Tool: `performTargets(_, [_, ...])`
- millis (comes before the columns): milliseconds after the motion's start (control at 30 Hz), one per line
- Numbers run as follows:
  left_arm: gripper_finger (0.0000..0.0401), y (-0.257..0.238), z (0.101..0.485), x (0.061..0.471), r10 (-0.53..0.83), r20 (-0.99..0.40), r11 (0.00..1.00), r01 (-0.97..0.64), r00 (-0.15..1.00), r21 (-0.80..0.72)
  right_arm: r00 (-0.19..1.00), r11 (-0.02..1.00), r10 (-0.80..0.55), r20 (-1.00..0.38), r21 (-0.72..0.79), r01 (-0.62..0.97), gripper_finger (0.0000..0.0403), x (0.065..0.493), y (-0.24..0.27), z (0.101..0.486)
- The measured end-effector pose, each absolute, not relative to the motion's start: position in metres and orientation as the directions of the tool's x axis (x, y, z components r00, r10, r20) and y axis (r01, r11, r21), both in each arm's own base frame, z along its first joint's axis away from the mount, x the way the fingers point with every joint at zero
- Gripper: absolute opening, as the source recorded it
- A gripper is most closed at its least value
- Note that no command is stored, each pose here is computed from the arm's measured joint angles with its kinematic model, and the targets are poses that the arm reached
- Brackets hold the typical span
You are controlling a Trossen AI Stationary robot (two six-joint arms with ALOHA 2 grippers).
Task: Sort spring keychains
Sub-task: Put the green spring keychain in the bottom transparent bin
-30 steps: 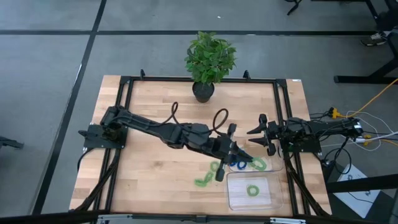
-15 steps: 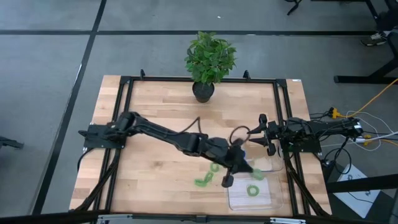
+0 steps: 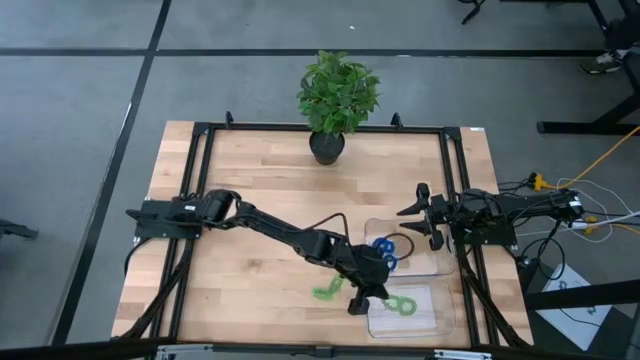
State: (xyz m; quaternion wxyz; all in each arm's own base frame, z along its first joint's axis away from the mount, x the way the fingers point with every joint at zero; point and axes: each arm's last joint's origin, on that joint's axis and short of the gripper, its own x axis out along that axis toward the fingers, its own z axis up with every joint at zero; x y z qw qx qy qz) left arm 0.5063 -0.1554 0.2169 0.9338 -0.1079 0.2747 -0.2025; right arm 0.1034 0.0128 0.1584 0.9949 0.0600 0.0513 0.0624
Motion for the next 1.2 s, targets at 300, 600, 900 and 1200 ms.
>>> performTargets(300, [0.0035, -0.154, 0.214, 0.506, -0.4, -0.466, 0.911, 0.289, 0.789, -0.292, 0.987, 0.985, 0.13, -0.095, 0.126, -0.118, 0.0154, 0.103, 0.013, 0.158])
performTargets(600, [0.0076, -0.153, 0.221, 0.509, -0.352, -0.45, 0.93, 0.253, 0.821, -0.266, 0.987, 0.985, 0.13, -0.095, 0.126, -0.118, 0.0154, 0.103, 0.013, 0.158])
performTargets(900, [0.0117, -0.154, 0.245, 0.51, -0.36, -0.448, 0.933, 0.322, 0.818, -0.16, 0.987, 0.985, 0.13, -0.094, 0.126, -0.118, 0.0154, 0.103, 0.013, 0.158])
performTargets(1200, [0.0118, -0.147, 0.312, 0.488, -0.32, -0.53, 0.934, 0.354, 0.785, -0.039, 0.987, 0.985, 0.13, -0.094, 0.126, -0.118, 0.0154, 0.103, 0.013, 0.158])
